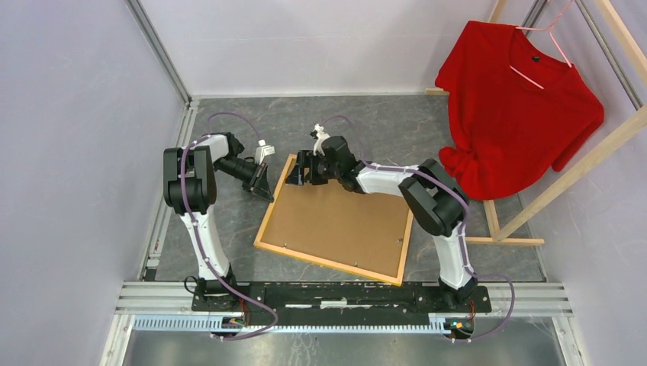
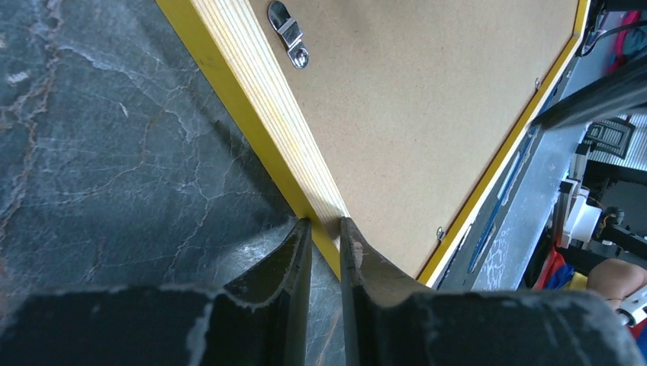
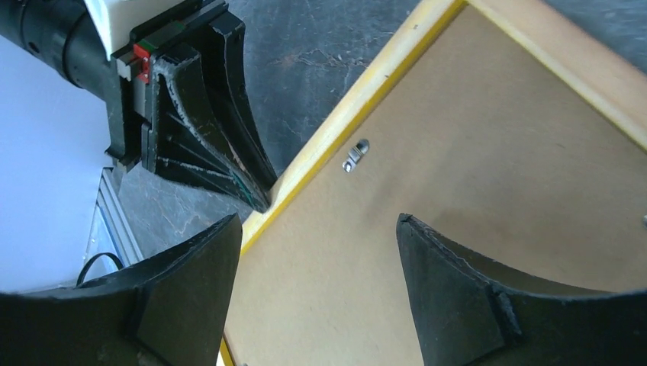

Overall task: Put the photo into the frame
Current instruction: Install the photo frame at the center of the board.

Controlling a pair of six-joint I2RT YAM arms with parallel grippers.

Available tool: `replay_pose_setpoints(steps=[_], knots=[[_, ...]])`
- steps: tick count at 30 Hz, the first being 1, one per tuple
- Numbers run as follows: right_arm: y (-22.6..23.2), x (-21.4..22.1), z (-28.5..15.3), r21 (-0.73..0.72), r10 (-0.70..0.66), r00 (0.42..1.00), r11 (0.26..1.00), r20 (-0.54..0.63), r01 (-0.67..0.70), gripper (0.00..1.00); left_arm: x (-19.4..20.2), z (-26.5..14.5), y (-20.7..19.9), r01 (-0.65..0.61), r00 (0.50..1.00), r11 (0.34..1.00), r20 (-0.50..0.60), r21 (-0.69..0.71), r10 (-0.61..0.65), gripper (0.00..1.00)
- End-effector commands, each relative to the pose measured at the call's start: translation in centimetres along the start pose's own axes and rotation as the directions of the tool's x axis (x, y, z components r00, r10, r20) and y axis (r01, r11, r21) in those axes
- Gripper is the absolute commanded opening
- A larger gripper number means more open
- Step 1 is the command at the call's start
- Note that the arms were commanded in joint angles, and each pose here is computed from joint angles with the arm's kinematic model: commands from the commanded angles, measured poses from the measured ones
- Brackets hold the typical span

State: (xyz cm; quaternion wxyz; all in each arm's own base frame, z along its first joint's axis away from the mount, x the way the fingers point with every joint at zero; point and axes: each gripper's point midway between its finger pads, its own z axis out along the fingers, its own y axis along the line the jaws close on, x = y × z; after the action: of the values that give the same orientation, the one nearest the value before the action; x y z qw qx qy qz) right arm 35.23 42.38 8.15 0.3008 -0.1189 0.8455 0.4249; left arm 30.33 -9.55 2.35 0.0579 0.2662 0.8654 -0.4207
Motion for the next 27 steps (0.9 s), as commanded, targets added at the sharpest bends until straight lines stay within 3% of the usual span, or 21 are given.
replay_pose_setpoints(steps=[1,27], knots=[[2.8,-1.0,2.3,-0.096,0.008,1.0,0.995,0.016,-0.007,0.8,0.0,0.7,1.1,-0.015,1.0,1.0,0.0,-0.013,0.015,0.24],[1.9,1.3,6.4,-0.11,0.058,0.998,0.992,-0.038,-0.062,0.77,0.4,0.9,0.9,-0.016,1.0,1.0,0.001,-0.009,0.016,0.22]])
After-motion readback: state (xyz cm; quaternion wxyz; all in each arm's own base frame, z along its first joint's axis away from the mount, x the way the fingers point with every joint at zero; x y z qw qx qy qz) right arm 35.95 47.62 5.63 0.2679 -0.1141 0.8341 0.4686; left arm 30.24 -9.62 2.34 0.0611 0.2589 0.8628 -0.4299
